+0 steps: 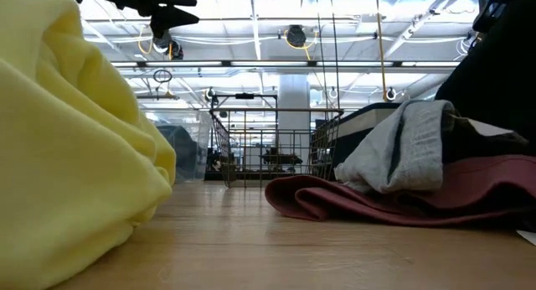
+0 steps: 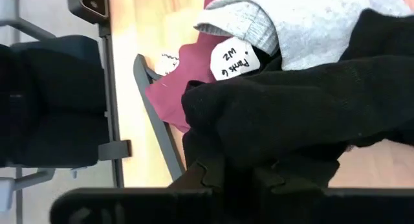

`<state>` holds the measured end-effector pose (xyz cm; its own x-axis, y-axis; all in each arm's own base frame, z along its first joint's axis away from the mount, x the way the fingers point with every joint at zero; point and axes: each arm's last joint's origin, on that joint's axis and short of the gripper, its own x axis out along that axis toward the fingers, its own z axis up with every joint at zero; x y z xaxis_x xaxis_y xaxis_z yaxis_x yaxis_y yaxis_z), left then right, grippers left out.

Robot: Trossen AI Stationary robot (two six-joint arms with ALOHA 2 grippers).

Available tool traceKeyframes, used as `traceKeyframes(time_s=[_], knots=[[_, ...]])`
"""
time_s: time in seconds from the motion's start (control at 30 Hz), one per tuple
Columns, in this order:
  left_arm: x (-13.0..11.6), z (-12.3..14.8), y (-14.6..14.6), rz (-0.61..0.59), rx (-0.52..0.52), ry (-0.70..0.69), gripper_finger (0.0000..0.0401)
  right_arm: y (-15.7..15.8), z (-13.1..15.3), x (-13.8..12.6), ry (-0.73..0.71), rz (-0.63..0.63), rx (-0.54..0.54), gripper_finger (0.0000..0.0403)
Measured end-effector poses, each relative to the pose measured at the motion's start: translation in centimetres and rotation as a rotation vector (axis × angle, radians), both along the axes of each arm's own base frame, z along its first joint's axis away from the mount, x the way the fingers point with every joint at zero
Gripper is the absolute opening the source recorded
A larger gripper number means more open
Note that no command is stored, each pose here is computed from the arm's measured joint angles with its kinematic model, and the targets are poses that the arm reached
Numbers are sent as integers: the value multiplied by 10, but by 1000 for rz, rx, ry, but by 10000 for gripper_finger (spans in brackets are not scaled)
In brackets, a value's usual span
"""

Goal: Pick & Place Cloths
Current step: Put the black sock into the transparent container

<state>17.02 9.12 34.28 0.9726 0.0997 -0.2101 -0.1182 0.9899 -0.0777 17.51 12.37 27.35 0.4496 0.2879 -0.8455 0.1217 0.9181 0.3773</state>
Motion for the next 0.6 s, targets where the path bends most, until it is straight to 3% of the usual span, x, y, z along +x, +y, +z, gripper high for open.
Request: traceKeyframes(time_s=[0.23,0.6], knots=[[1,0,-2,-10,2,0,227,-1,7,-1,-54,-2,33,37],[1,0,-2,-10,-1,1,227,-5,24,-3,-252,27,1,24]])
